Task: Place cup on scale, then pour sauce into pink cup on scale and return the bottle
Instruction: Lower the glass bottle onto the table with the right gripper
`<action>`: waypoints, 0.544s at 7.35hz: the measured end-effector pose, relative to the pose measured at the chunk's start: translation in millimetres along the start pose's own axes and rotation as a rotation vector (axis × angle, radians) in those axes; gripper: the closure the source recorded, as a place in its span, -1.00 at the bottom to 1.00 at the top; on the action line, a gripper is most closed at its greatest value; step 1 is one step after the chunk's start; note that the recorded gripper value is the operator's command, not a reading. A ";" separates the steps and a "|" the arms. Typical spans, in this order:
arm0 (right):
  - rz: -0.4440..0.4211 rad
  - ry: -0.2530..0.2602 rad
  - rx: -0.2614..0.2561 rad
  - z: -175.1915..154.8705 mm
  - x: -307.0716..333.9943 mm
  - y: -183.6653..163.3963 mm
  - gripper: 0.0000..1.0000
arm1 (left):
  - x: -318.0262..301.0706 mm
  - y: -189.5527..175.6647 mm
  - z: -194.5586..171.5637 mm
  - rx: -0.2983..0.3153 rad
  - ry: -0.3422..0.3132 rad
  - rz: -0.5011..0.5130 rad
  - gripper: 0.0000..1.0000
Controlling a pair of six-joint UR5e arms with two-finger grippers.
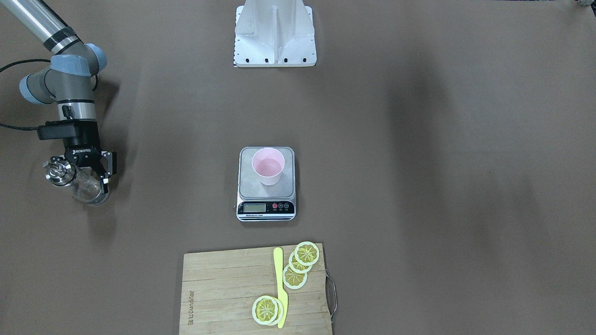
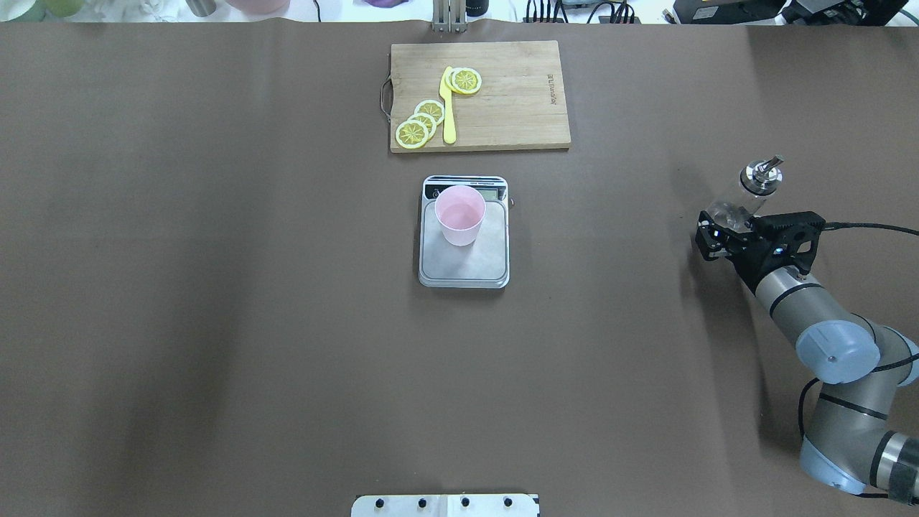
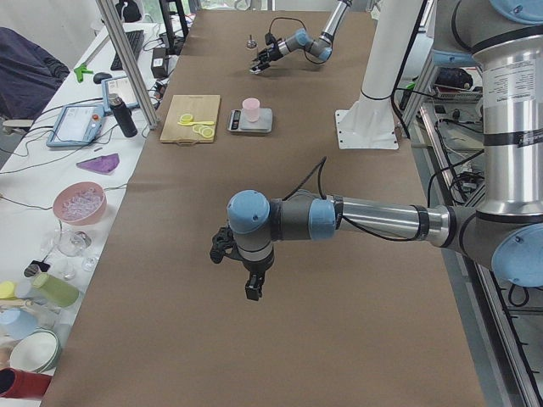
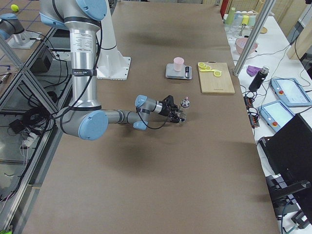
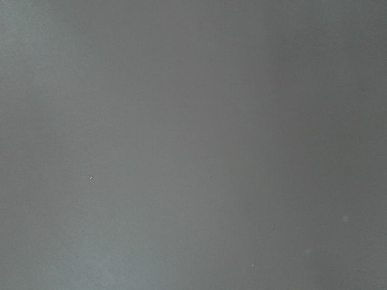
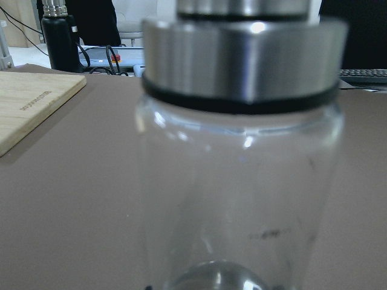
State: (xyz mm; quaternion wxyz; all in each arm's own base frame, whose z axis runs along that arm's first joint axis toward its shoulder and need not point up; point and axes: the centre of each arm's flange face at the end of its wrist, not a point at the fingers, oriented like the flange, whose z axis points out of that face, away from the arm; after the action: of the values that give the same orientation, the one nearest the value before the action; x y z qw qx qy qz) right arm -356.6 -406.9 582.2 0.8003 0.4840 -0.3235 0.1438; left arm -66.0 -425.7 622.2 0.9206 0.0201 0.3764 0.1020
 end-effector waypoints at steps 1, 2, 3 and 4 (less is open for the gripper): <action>-0.002 0.004 0.003 0.2 0.8 0.2 1.00 | 0.0 0.0 0.0 0.000 0.000 0.000 -0.97; -0.003 0.006 0.004 0.4 1.1 0.3 1.00 | 0.1 -0.3 -0.2 0.001 0.000 0.001 -0.97; -0.005 0.008 0.004 0.5 1.4 0.5 1.00 | 0.3 -0.6 -0.3 0.001 0.000 0.001 -0.97; -0.006 0.008 0.004 0.6 1.5 0.9 1.00 | 0.4 -0.7 -0.1 0.000 0.000 0.001 -0.97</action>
State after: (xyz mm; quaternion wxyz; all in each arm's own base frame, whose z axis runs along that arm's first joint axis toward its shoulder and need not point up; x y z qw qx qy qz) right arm -356.2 -407.1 584.0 0.8010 0.4860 -0.3184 0.1440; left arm -65.6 -426.2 621.7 0.9206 0.0205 0.3763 0.1026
